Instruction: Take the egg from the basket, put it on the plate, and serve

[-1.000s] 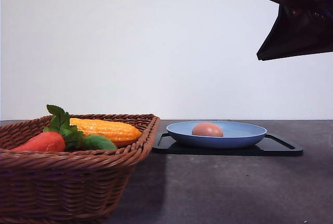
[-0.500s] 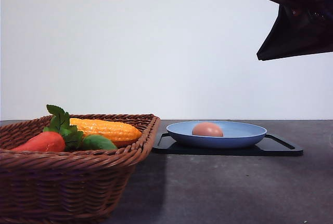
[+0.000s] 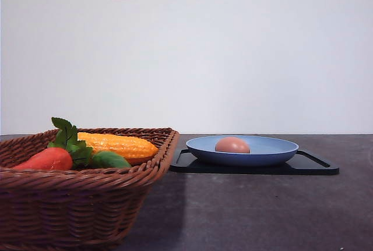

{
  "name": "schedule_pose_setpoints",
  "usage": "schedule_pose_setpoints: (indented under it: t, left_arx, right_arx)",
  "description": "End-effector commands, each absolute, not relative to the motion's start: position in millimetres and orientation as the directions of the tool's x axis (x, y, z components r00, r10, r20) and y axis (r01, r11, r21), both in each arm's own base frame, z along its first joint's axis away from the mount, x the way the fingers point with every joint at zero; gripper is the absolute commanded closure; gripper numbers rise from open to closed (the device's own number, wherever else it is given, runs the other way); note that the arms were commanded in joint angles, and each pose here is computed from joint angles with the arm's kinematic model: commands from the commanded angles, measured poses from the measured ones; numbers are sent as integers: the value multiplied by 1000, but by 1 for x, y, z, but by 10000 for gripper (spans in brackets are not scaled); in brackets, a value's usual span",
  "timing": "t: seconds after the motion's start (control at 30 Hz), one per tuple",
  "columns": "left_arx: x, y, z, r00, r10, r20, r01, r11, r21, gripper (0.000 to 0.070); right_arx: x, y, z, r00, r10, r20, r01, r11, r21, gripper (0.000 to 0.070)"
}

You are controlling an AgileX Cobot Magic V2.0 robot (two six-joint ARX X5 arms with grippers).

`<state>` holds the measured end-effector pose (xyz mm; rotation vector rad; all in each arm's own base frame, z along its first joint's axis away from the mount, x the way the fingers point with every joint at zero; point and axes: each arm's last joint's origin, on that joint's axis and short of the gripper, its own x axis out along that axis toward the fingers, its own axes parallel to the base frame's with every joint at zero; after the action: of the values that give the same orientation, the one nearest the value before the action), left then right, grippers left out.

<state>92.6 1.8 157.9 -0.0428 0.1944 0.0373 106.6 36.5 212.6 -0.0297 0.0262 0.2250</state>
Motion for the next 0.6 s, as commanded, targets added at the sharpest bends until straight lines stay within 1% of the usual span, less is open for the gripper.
schedule_pose_setpoints:
  t: [0.0, 0.17, 0.3, 0.37, 0.57]
  left_arx:
    - [93, 2, 149, 972, 34, -231, -43, 999, -32, 700]
    - [93, 2, 149, 972, 34, -231, -43, 999, -32, 700]
    - [93, 2, 149, 972, 34, -231, -43, 999, -32, 700]
    - [93, 2, 149, 972, 34, -231, -43, 999, -32, 700]
    - [93, 2, 149, 972, 34, -231, -43, 999, -32, 700]
  right_arx:
    - [102, 31, 210, 977, 212, 25, -211, 977, -35, 700]
    - [96, 21, 192, 963, 261, 74, -258, 965, -41, 700]
    - [95, 17, 179, 952, 297, 76, -294, 955, -47, 700]
    - [95, 16, 173, 950, 306, 65, -304, 952, -45, 700]
    - [96, 15, 163, 953, 301, -28, -301, 953, -24, 700]
